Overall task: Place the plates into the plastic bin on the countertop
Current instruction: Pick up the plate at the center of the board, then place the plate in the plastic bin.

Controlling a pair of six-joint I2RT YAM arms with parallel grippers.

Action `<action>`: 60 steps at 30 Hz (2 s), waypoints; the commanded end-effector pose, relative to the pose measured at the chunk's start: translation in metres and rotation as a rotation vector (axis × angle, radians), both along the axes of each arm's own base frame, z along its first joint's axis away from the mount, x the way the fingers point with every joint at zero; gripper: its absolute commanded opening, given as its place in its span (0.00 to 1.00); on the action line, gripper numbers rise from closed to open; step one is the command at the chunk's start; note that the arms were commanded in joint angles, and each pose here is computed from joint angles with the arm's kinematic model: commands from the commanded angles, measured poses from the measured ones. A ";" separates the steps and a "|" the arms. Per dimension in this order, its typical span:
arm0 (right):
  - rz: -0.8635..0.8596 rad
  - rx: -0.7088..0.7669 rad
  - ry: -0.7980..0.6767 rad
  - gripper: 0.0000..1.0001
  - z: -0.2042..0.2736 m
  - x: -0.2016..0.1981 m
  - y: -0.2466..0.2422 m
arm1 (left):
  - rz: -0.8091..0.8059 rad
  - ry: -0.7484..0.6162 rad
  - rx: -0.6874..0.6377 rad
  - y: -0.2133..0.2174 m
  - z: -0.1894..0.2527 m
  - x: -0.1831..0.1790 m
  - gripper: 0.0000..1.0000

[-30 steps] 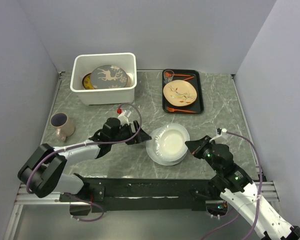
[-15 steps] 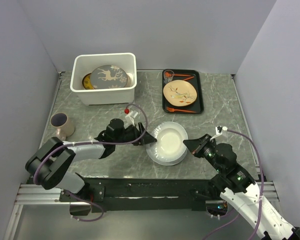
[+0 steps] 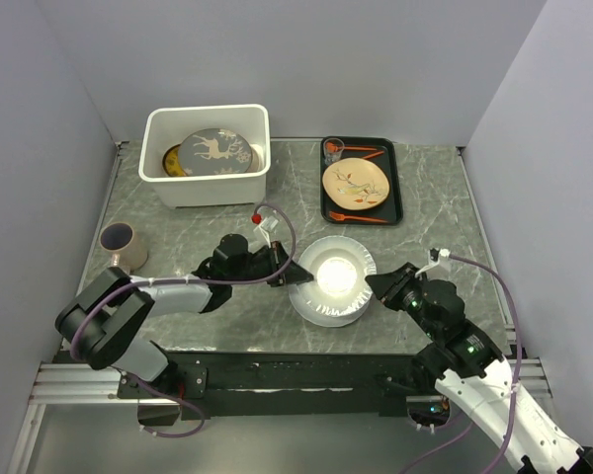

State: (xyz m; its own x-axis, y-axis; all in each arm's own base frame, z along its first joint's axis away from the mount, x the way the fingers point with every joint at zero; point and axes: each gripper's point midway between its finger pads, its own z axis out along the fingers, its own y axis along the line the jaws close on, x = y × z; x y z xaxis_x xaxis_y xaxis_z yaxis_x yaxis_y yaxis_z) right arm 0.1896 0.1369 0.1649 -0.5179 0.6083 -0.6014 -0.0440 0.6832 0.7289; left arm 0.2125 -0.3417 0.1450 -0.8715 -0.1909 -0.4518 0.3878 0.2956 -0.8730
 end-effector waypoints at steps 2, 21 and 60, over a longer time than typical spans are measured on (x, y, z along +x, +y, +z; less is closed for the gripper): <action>0.049 0.111 -0.116 0.46 0.057 0.007 0.018 | 0.024 -0.123 0.013 0.003 0.017 -0.001 0.01; 0.032 0.066 -0.075 1.00 0.043 0.010 0.016 | 0.053 -0.163 0.038 0.005 0.034 0.007 0.01; 0.148 0.028 0.018 1.00 -0.015 0.023 0.049 | 0.495 -0.240 0.084 0.122 0.152 0.201 0.01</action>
State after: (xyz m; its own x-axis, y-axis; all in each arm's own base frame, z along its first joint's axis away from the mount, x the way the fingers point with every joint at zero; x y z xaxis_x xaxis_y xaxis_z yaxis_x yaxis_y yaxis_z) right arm 0.2091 0.1755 0.1385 -0.6209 0.5471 -0.5615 -0.0702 0.6745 0.7349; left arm 0.3908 -0.2291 0.2240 -0.6761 -0.4193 -0.6058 0.2702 0.6239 -0.7333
